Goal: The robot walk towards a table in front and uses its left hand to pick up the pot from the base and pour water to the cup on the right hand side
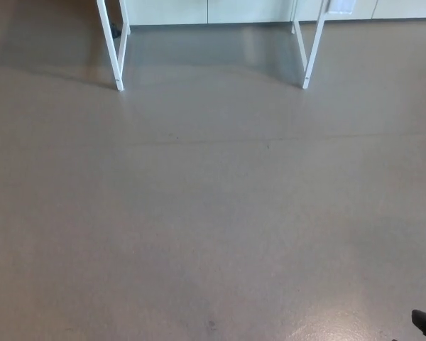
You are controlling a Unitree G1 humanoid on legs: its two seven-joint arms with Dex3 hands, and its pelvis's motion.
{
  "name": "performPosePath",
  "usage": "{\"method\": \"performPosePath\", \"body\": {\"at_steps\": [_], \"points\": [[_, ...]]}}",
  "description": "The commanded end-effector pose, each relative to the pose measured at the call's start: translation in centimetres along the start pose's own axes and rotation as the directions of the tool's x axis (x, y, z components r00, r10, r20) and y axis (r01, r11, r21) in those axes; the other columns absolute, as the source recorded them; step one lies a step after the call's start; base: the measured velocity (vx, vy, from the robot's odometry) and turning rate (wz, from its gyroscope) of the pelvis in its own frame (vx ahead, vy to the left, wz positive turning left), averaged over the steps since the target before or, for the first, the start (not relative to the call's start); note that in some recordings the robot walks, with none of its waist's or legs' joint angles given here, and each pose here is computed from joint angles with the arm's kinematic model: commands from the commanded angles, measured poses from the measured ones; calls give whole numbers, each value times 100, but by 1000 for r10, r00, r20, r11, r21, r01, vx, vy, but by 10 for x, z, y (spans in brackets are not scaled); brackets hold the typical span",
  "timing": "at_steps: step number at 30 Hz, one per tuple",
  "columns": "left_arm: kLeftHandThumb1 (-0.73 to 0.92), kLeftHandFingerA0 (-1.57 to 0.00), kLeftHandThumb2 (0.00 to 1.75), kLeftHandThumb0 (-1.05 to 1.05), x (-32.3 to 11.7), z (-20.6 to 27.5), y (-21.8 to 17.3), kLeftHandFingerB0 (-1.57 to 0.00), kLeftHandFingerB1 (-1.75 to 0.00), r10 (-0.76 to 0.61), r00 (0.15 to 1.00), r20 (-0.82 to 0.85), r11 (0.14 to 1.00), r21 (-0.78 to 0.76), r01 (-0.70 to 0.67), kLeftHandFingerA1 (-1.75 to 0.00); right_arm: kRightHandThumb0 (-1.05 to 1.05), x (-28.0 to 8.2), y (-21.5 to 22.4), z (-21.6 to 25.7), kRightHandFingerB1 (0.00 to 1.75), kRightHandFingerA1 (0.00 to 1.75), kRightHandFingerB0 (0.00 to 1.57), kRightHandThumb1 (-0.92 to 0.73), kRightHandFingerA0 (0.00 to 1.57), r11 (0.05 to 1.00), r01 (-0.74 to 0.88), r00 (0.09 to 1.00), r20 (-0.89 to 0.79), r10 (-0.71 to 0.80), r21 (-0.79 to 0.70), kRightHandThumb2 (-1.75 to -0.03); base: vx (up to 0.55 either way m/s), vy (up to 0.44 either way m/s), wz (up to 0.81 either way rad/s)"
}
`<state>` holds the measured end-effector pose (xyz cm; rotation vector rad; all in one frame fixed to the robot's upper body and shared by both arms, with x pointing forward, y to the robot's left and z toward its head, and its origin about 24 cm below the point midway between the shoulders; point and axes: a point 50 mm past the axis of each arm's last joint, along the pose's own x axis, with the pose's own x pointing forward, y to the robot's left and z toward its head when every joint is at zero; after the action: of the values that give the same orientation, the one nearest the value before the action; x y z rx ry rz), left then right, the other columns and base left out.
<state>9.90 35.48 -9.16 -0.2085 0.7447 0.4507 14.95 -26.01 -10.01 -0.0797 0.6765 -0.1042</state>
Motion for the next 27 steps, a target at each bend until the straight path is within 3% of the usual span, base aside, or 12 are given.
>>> {"method": "performPosePath", "body": {"at_steps": [1, 12, 27], "points": [[63, -30, 62, -18, 3, 20, -2, -23, -32, -67, 994, 90, 997, -40, 71, -33, -58, 2, -5, 12, 38, 49, 5, -54, 20, 1000, 4, 998, 69, -6, 26, -80, 0, 0, 0], [72, -26, 63, -19, 1, 26, -2, -21, -30, -115, 988, 105, 993, -29, 118, -32, -59, -2, -7, 7, 37, 48, 5, -56, 22, 1000, 10, 998, 65, -11, 10, -79, 0, 0, 0], [69, -30, 64, -20, 2, 28, -5, -24, -32, -109, 987, 118, 993, -39, 114, -33, -55, -2, -9, 12, 37, 47, 5, -56, 20, 1000, 18, 996, 87, -19, 12, -78, 11, 2, 1]]}}
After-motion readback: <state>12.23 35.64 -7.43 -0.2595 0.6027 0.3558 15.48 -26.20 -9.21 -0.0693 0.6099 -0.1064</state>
